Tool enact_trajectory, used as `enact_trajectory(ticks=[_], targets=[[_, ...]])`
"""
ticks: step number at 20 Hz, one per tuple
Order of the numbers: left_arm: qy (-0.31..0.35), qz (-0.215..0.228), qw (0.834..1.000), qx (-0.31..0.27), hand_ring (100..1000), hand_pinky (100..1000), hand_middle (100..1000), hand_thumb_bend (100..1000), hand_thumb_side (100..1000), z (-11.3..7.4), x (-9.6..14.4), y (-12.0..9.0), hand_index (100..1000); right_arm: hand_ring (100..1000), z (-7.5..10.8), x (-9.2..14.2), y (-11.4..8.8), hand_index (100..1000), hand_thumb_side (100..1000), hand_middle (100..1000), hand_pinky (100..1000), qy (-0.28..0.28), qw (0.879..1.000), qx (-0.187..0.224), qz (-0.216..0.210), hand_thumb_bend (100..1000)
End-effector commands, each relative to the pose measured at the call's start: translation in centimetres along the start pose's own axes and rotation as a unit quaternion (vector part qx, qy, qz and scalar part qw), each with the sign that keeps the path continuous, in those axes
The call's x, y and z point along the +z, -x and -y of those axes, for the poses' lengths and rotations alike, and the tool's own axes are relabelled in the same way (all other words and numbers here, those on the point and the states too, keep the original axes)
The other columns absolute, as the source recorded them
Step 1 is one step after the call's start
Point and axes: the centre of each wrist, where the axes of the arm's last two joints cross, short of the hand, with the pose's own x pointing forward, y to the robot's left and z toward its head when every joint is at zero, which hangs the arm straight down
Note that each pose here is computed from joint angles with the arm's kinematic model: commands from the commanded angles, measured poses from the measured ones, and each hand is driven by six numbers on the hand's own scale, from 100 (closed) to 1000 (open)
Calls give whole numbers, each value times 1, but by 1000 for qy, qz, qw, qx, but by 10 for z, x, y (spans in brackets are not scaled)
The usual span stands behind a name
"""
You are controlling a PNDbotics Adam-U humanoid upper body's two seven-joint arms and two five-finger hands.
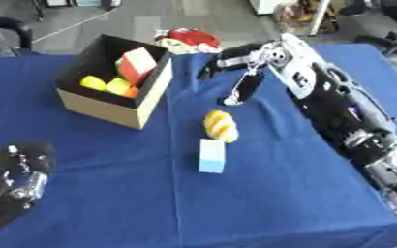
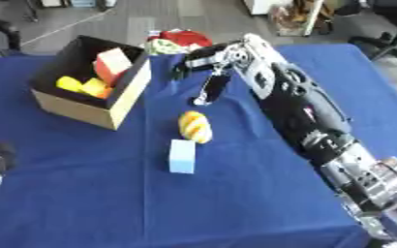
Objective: Pick up objects on the table and place them in the box.
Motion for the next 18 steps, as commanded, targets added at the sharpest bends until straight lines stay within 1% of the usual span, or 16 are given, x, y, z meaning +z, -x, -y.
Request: enact_trajectory(ticks=[1, 5, 8, 9, 10, 11, 12, 14, 15, 16, 17, 18], targets=[[-3, 5, 1000, -14, 650, 735, 649, 100, 296, -7, 1, -4, 727, 916, 0, 3, 7, 960, 169, 896, 934, -46, 998, 41, 3, 317], [-2, 6, 1000, -14, 650, 735, 649, 100, 297, -7, 0, -4, 728, 929, -8, -2, 9, 972, 143, 909, 940, -68, 996, 58, -10, 332], [-3, 7, 1000, -14, 650, 735, 649, 100, 297, -7, 0, -5, 728, 933, -15, -5, 11, 966, 141, 913, 942, -86, 994, 70, -21, 336], [-3, 7, 1000, -14, 650, 736, 649, 100, 297, -7, 0, -5, 728, 929, -17, -7, 11, 927, 134, 902, 939, -92, 993, 74, -22, 334], [-3, 7, 1000, -14, 650, 736, 649, 100, 297, -7, 0, -5, 728, 929, -18, -8, 11, 919, 131, 900, 939, -96, 992, 79, -21, 333], [-3, 7, 1000, -14, 650, 736, 649, 100, 298, -7, 0, -5, 728, 923, -19, -9, 10, 839, 101, 883, 935, -98, 992, 83, -19, 315], [-3, 7, 1000, -14, 650, 735, 649, 100, 298, -7, 0, -5, 728, 910, -19, -10, 9, 761, 100, 861, 929, -98, 991, 86, -16, 283], [-2, 7, 1000, -13, 650, 735, 649, 100, 299, -6, 0, -5, 728, 891, -16, -10, 6, 693, 100, 832, 918, -85, 992, 90, -6, 241], [-2, 7, 1000, -13, 650, 735, 650, 100, 301, -6, 0, -5, 728, 866, -13, -10, 4, 581, 100, 806, 903, -73, 993, 89, -1, 186], [-2, 7, 1000, -13, 650, 735, 650, 100, 302, -6, 0, -5, 728, 858, -11, -9, 3, 535, 100, 794, 898, -60, 994, 89, 2, 169], [-3, 7, 1000, -13, 650, 735, 649, 100, 304, -6, 0, -5, 728, 829, -9, -8, 1, 451, 100, 767, 883, -43, 995, 87, 5, 125], [-3, 6, 1000, -13, 650, 735, 649, 100, 304, -6, 0, -4, 728, 826, -7, -8, 0, 447, 100, 765, 882, -27, 996, 84, 8, 124]])
